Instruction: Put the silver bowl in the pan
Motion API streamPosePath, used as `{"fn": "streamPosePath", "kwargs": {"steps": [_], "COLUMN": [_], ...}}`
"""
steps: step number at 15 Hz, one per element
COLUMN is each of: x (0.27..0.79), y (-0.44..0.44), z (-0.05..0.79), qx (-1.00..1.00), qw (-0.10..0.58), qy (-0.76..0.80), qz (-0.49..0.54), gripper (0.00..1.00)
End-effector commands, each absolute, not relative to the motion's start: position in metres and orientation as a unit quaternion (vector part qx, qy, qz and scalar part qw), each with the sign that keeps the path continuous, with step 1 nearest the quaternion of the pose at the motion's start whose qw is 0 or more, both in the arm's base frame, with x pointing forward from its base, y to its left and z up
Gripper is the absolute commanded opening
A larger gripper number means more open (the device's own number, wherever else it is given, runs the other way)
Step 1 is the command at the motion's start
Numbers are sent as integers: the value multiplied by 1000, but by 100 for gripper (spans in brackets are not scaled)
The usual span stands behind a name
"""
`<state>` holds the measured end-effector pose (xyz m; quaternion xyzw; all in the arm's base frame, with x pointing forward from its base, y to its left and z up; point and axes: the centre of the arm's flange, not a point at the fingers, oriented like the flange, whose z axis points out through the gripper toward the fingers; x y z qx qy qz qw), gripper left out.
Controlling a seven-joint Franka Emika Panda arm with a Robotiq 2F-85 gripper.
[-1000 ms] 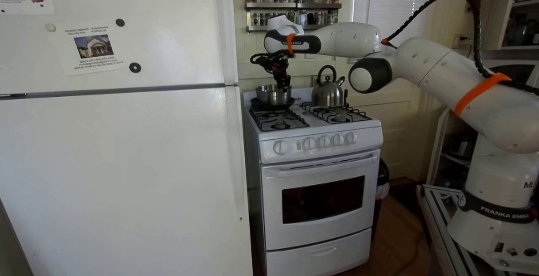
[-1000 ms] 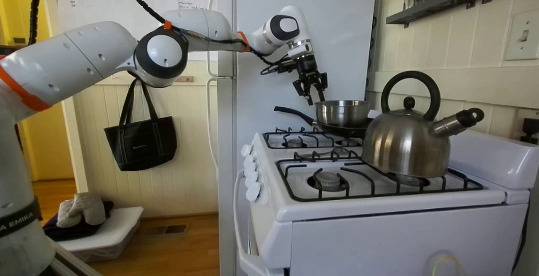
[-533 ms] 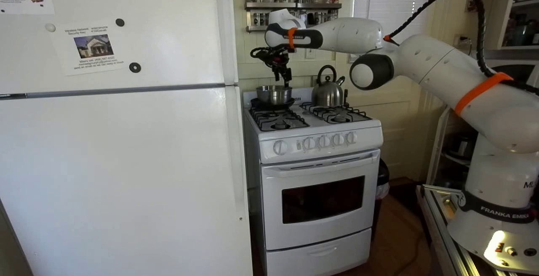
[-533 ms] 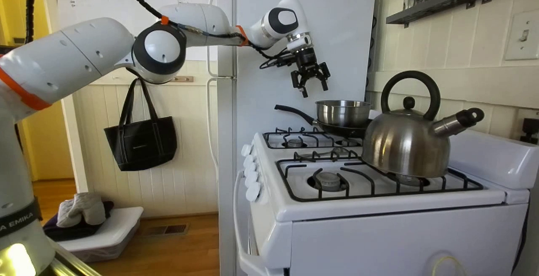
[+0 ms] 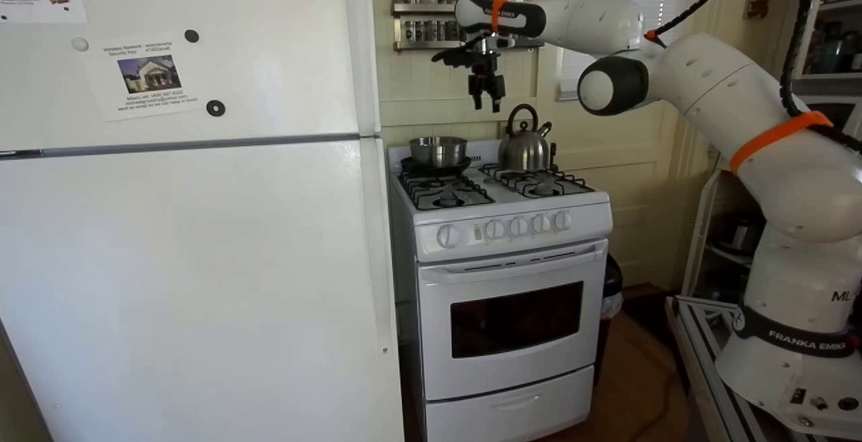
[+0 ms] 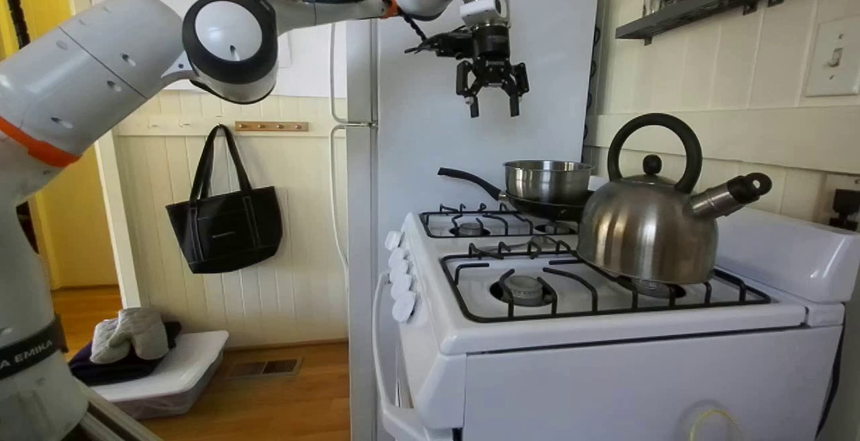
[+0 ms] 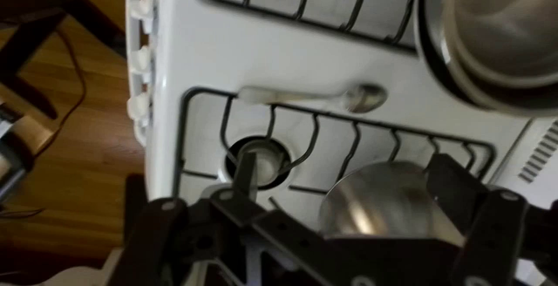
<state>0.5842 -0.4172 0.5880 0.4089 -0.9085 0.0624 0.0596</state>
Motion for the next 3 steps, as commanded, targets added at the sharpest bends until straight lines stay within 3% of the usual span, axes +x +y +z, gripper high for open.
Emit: {"fn": "streamPosePath", "kwargs": {"steps": [1, 2, 3], "x": [507, 496, 531], "y": [-426, -429, -444], "z": [594, 597, 608], "qx": [335, 331, 355], "qw": [100, 98, 90], "qy": [-937, -938, -930], "qz": [17, 16, 28], "gripper": [100, 100, 100]}}
